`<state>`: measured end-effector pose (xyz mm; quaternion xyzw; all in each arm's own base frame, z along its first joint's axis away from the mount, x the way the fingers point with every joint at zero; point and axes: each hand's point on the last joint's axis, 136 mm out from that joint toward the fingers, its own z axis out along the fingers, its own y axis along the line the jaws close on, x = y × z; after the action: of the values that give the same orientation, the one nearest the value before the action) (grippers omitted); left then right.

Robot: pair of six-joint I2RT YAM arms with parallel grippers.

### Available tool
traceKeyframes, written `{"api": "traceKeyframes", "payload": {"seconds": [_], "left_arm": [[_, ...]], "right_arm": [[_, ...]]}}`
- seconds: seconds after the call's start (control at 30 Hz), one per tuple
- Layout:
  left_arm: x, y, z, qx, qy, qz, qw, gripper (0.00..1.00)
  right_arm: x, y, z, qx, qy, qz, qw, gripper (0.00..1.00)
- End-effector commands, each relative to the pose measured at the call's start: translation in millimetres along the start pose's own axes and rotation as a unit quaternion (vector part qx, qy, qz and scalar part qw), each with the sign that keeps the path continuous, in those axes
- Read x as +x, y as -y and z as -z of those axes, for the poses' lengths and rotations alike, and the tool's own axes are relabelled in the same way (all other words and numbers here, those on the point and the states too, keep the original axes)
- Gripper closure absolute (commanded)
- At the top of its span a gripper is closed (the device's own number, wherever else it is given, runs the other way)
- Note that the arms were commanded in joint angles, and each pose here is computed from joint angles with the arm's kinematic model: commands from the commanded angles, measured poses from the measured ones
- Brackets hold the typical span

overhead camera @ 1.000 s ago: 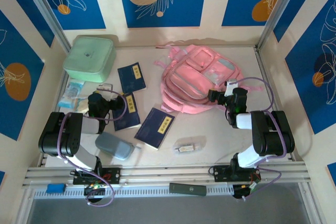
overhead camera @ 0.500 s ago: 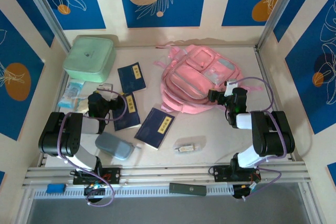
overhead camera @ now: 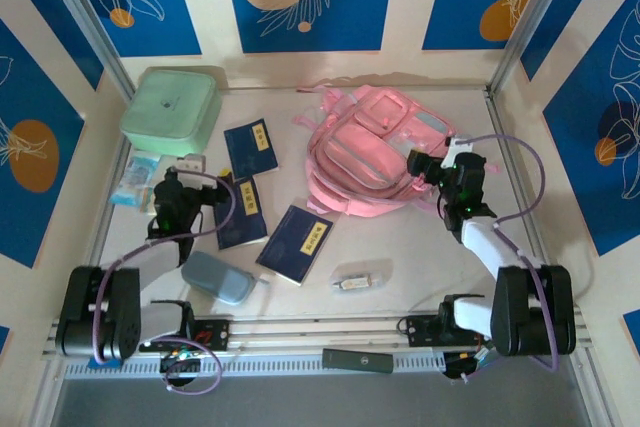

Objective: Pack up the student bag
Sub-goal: Rotate the student bag at the top-right of the table.

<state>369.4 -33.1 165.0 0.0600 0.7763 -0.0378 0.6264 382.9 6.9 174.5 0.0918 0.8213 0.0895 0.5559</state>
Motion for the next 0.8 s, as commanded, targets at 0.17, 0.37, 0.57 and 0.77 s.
{"api": "traceKeyframes", "payload": {"seconds": [0.17, 0.37, 0.57, 0.77], "left_arm": [[-44.6, -31.3, 32.3, -0.087, 0.010, 0.174, 0.981, 0.01], [-44.6, -32.6, 50.7, -0.096, 0.006, 0.240, 0.966, 0.01], [-36.5, 3.0, 48.2, -0.019, -0.088, 0.306, 0.948, 0.01], [-21.8, 49.7, 58.0, 0.061, -0.127, 0.365, 0.920, 0.01]], "right_arm": [[18.1, 8.4, 27.3, -0.021, -0.131, -0.221, 0.966, 0.01], [34.1, -1.3, 48.7, -0.045, -0.172, -0.288, 0.941, 0.01], [63.3, -33.8, 59.5, -0.086, -0.259, -0.312, 0.910, 0.01], [98.8, -57.2, 65.0, -0.082, -0.331, -0.306, 0.889, 0.01]]}}
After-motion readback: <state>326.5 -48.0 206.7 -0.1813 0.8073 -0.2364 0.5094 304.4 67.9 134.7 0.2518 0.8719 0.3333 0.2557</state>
